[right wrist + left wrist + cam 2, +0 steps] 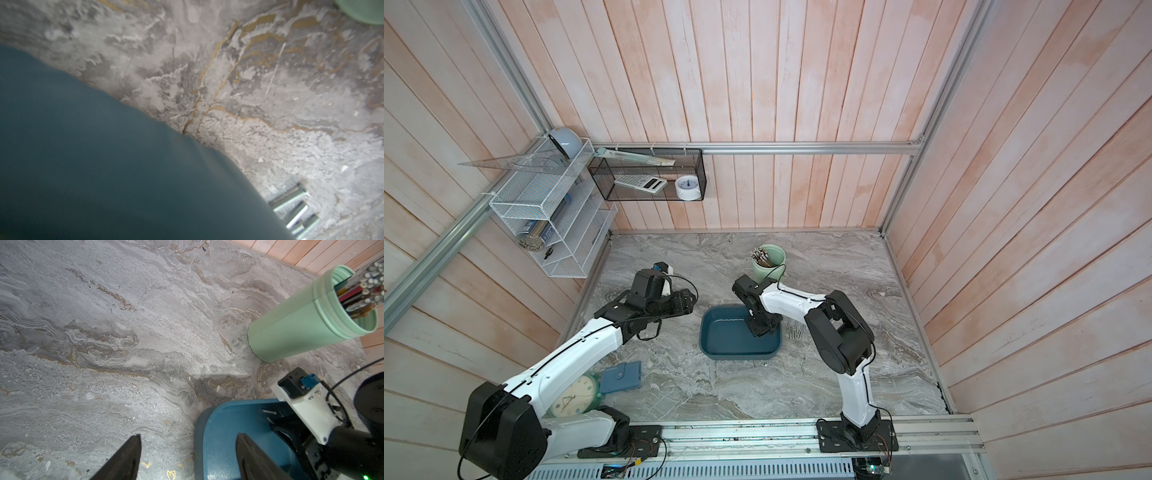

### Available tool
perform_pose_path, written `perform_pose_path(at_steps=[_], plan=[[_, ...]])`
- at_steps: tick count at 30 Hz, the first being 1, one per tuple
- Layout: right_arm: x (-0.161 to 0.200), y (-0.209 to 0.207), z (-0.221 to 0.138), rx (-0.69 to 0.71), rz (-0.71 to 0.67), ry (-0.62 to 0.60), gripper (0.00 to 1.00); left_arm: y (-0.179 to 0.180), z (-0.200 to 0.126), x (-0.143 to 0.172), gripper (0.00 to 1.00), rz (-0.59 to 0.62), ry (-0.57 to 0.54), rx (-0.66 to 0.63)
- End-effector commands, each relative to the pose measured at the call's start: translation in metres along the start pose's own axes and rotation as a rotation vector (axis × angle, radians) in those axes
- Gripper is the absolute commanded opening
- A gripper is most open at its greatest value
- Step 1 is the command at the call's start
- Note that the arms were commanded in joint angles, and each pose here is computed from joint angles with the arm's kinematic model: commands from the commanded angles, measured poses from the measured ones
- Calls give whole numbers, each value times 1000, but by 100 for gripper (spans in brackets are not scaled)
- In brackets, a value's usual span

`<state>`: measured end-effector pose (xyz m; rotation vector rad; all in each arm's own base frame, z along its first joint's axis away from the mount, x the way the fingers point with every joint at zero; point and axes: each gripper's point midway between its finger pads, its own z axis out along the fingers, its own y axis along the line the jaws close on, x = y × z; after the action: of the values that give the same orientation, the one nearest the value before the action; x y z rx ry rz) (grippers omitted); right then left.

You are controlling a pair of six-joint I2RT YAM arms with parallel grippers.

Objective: Take out the screws from the storage box
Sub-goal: Pick up the screw from the storage box.

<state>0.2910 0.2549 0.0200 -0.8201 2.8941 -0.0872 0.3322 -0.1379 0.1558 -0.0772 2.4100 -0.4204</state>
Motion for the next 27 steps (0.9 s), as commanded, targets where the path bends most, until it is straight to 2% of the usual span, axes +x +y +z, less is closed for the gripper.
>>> perform_pose_path(at_steps=[1, 7, 17, 23, 27], plan=[[17, 4, 19, -14, 9, 86, 14, 1, 2, -1, 77, 2, -2, 1], [9, 3, 1, -18, 14, 47, 13, 2, 2, -1, 77, 0, -2, -1], [-16, 12, -65, -35, 10, -100, 10, 1, 2, -1, 77, 2, -3, 1], [-18, 13, -70, -37, 18, -115, 11, 1, 1, -1, 77, 1, -2, 3], [-12, 14, -60, -35, 8, -87, 18, 1, 1, -1, 77, 1, -4, 2]])
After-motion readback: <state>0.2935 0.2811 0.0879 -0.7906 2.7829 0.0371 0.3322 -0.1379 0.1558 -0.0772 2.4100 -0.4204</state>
